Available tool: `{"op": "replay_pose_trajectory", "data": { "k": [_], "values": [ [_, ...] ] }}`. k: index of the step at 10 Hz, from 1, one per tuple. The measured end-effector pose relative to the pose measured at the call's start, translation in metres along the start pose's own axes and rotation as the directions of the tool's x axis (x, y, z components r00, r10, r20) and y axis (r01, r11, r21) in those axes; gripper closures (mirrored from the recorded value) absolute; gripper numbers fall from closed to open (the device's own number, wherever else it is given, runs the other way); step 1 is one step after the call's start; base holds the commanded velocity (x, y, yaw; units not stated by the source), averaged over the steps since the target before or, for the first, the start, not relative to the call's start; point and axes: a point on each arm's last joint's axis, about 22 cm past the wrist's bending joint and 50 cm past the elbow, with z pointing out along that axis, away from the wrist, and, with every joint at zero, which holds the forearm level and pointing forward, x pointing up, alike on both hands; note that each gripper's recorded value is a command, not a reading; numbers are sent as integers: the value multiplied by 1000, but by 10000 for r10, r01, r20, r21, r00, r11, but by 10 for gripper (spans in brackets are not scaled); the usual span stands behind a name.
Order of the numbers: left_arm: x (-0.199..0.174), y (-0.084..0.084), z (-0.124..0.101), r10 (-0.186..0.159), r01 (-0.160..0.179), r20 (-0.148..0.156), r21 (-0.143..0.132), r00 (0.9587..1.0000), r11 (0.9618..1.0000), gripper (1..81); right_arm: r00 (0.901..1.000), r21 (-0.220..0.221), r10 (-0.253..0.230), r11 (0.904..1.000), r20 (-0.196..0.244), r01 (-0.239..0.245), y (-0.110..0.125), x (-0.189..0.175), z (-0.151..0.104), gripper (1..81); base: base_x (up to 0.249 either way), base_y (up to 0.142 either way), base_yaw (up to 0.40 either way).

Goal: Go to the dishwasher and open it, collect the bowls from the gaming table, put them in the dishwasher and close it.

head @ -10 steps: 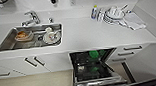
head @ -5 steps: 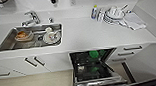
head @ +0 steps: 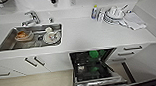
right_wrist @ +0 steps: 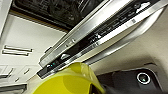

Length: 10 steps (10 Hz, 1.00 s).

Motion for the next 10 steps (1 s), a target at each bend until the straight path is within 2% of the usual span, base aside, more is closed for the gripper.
{"op": "replay_pose_trajectory", "data": {
  "k": [1,2,3,4,5,6,7,8,10],
  "values": [
    [1,10,3,-243,240,-116,-250,9996,9994,10,10000,255,70,9996,-23,-69,-14,10,5,811,0,0,0],
    [3,29,8,-793,771,-313,-674,9964,9947,10,10000,404,60,9992,-26,-59,-23,20,9,811,0,0,0],
    [2,48,12,-1498,1445,-436,-1058,9878,9838,10,10000,516,17,9987,19,-18,-30,30,13,811,0,0,0],
    [-4,56,12,-2101,2020,-496,-1324,9764,9704,10,10000,755,-47,9971,6,46,-44,40,19,811,0,0,0],
    [-9,48,8,-2345,2268,-508,-1251,9708,9659,10,9999,1010,-132,9948,78,123,-58,45,28,811,0,0,0],
    [-9,42,6,-2408,2335,-542,-1145,9691,9656,10,9995,1246,-183,9921,245,151,-72,44,41,811,0,0,0],
    [-6,43,7,-2420,2341,-578,-1174,9686,9651,10,9990,1429,-212,9896,398,153,-84,44,51,811,0,0,0],
    [-4,47,8,-2433,2345,-603,-1248,9681,9641,10,9986,1497,-300,9885,443,231,-89,49,57,811,0,0,0],
    [-11,44,7,-2456,2382,-527,-1179,9679,9640,10,9984,1629,-386,9861,424,312,-99,60,76,811,0,0,0]
  ]
}}
